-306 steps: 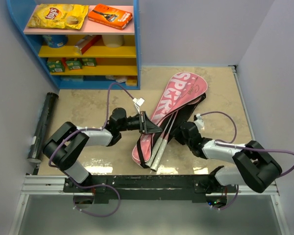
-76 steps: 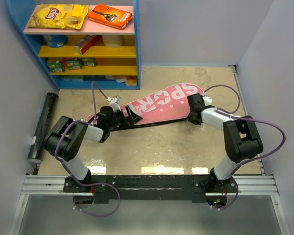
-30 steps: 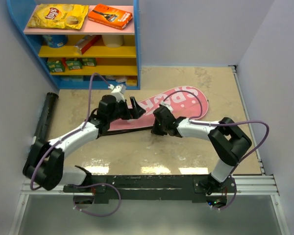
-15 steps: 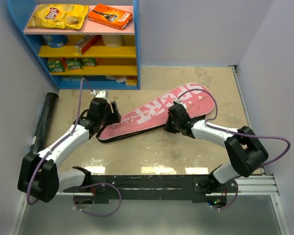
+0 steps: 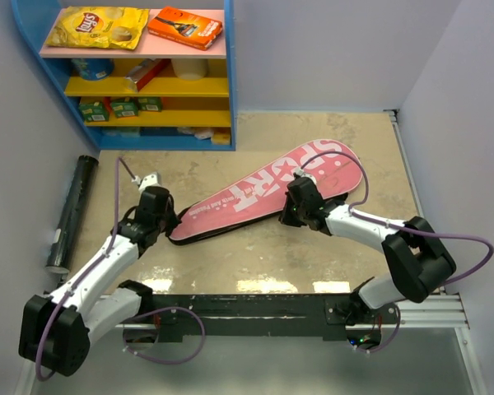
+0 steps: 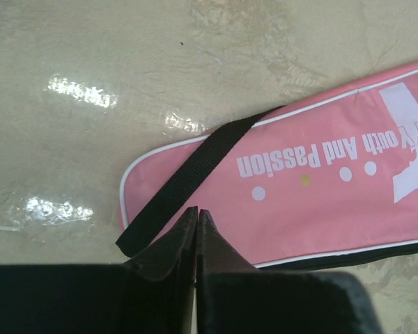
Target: Pack up the badminton gear
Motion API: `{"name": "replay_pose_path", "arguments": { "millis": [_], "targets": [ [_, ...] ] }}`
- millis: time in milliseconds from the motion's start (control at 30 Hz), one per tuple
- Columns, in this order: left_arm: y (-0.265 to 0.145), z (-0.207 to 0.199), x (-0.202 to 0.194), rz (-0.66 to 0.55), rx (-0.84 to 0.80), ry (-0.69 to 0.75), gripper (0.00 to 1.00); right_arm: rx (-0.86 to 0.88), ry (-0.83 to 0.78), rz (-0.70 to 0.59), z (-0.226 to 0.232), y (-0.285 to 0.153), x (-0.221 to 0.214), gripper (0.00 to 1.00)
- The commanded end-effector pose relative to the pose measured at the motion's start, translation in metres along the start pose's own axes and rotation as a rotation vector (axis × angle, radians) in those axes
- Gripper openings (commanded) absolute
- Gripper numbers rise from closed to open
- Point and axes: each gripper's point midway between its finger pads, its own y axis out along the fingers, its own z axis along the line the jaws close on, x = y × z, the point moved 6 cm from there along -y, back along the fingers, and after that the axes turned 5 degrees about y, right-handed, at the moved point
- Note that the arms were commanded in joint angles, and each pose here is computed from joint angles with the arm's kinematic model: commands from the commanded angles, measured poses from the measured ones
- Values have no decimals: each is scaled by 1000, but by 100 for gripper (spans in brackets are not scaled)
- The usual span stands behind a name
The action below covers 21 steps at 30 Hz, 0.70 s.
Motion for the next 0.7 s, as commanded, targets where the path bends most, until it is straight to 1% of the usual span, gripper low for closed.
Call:
{"name": "replay_pose_path", "arguments": {
  "millis": [0, 167, 300, 367, 533, 667],
  "targets": [
    [-6, 16, -1, -38, 100, -54, 0, 54, -11, -37, 8, -4, 9, 0],
    [-2, 33, -14, -5, 201, -71, 0, 55, -18, -38, 11, -5, 11, 0],
    [-1, 44, -26, 25, 263, -127, 0, 52, -22, -49, 11, -8, 13, 0],
    [-1, 48, -29, 40, 308, -132, 0, 51, -24, -51, 11, -8, 14, 0],
    [-1, 51, -35, 66, 342, -155, 0, 49, -22, -57, 9, -9, 14, 0],
    [8, 52, -43, 100, 344, -145, 0, 58, -22, -52, 8, -8, 13, 0]
  ]
}}
